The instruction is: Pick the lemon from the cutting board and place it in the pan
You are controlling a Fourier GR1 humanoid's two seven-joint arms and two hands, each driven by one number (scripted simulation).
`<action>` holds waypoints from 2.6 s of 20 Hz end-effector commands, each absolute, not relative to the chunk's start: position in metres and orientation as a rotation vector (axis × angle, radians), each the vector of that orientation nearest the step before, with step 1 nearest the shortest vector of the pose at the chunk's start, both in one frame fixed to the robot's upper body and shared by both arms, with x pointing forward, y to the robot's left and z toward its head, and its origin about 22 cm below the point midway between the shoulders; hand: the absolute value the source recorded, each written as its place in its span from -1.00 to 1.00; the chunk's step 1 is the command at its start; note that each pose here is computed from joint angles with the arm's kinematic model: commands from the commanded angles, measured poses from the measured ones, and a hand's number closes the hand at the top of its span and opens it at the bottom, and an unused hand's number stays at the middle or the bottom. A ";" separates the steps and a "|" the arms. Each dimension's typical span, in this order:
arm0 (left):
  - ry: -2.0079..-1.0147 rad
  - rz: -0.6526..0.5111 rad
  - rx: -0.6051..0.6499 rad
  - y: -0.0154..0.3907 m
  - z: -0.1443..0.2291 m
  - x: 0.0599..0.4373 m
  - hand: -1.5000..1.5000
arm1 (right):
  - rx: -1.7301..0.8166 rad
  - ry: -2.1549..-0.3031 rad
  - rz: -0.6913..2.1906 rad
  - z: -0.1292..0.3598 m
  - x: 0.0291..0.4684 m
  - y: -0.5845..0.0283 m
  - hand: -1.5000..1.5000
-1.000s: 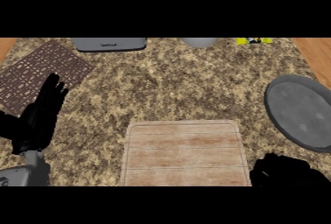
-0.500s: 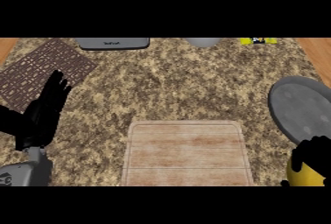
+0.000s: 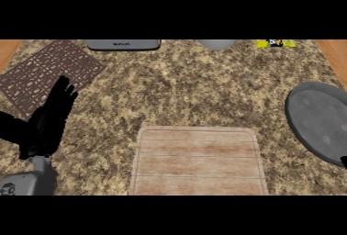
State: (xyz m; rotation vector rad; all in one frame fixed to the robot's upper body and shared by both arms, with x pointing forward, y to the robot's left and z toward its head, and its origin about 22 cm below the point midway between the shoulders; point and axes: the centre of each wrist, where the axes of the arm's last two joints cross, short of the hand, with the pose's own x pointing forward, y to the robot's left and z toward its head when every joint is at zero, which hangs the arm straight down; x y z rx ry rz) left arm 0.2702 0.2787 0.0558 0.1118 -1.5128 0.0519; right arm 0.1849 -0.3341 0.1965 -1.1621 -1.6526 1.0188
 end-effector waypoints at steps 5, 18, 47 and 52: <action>-1.517 0.040 0.105 0.278 0.051 0.281 0.00 | -1.099 -1.681 0.860 0.184 0.232 -0.432 1.00; -1.528 0.018 0.094 0.273 0.063 0.285 0.00 | -0.957 -1.686 0.996 0.085 0.310 -0.457 1.00; -1.540 0.032 0.094 0.283 0.056 0.280 0.00 | -0.347 -1.738 0.245 0.101 0.227 -0.596 -1.00; -1.538 0.066 0.119 0.284 0.049 0.272 0.00 | -0.203 -1.732 0.206 0.101 0.201 -0.610 -1.00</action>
